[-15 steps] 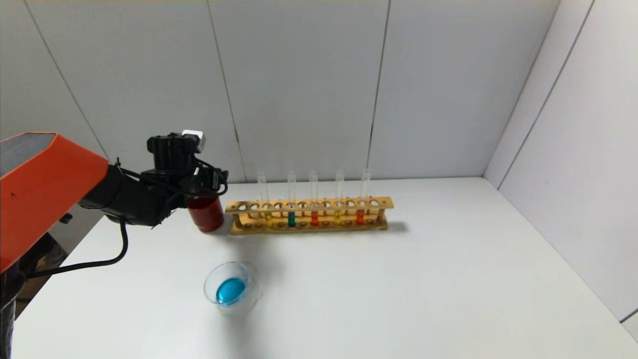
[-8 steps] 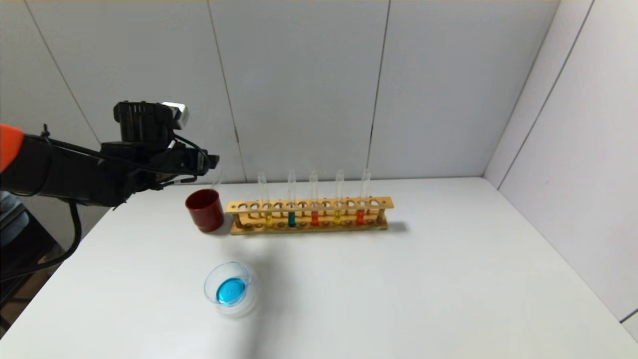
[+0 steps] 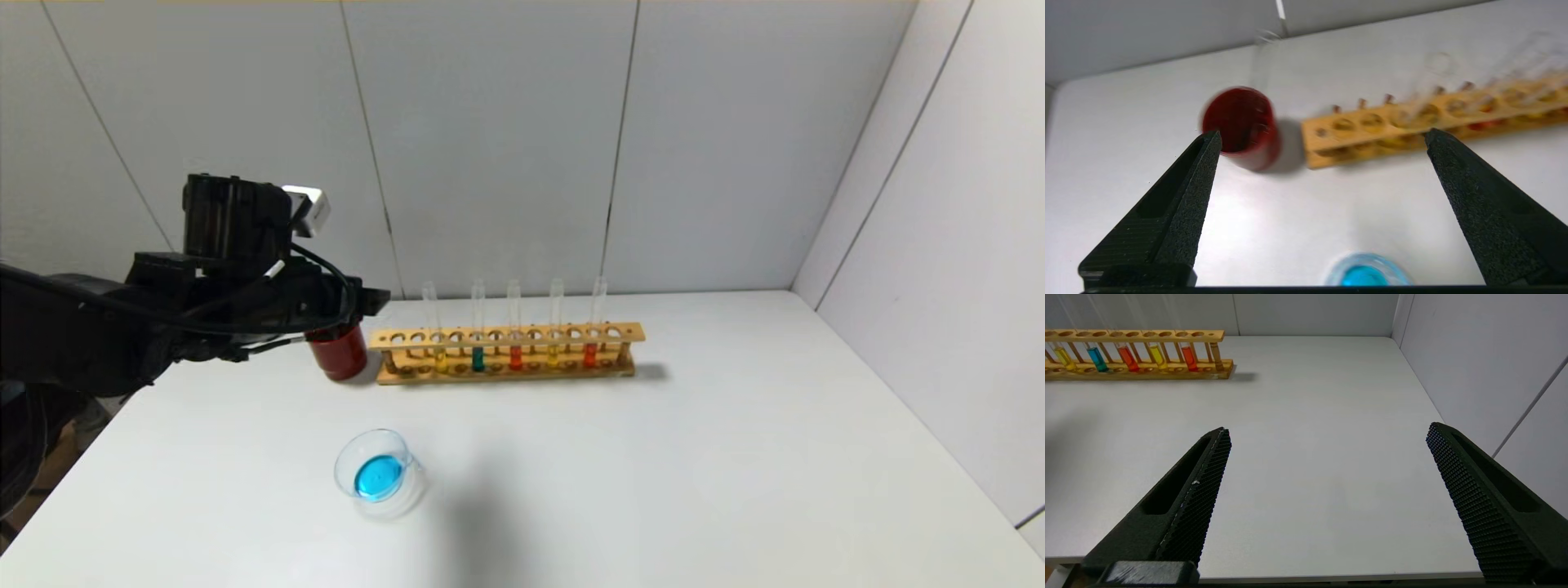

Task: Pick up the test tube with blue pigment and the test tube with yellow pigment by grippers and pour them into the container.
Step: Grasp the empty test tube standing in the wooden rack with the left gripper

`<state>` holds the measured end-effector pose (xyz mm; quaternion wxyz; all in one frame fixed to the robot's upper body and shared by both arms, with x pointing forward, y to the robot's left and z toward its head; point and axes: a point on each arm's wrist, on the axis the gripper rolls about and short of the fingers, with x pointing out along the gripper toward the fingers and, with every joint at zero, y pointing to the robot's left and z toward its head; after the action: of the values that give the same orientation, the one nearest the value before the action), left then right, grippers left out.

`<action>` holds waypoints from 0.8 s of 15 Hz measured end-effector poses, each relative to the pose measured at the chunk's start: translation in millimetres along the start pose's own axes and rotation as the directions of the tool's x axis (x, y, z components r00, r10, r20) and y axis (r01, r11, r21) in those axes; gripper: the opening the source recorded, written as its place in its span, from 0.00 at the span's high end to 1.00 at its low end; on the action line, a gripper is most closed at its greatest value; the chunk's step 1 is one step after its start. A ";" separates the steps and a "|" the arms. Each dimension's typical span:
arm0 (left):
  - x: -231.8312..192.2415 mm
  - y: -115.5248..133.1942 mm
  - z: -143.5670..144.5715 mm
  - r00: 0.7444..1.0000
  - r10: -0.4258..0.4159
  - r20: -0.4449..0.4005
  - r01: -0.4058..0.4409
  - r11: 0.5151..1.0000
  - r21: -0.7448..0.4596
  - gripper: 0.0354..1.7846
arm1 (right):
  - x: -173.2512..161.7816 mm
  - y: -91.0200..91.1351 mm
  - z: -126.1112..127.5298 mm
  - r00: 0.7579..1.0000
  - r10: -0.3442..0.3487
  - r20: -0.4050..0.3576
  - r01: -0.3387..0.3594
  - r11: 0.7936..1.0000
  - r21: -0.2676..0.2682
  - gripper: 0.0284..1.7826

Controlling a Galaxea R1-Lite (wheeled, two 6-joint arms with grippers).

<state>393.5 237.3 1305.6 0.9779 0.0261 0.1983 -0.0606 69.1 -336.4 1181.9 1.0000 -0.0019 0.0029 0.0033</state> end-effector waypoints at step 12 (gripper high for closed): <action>43.6 -47.7 -25.2 0.996 -0.092 -0.012 0.090 0.988 -0.125 0.02 | 0.0 0.0 0.0 1.000 0.000 0.000 0.000 1.000 0.000 0.02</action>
<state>417.4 187.2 1264.0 0.9721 -0.0432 0.2111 -0.0924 69.1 -336.4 1181.9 1.0000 -0.0021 0.0031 0.0033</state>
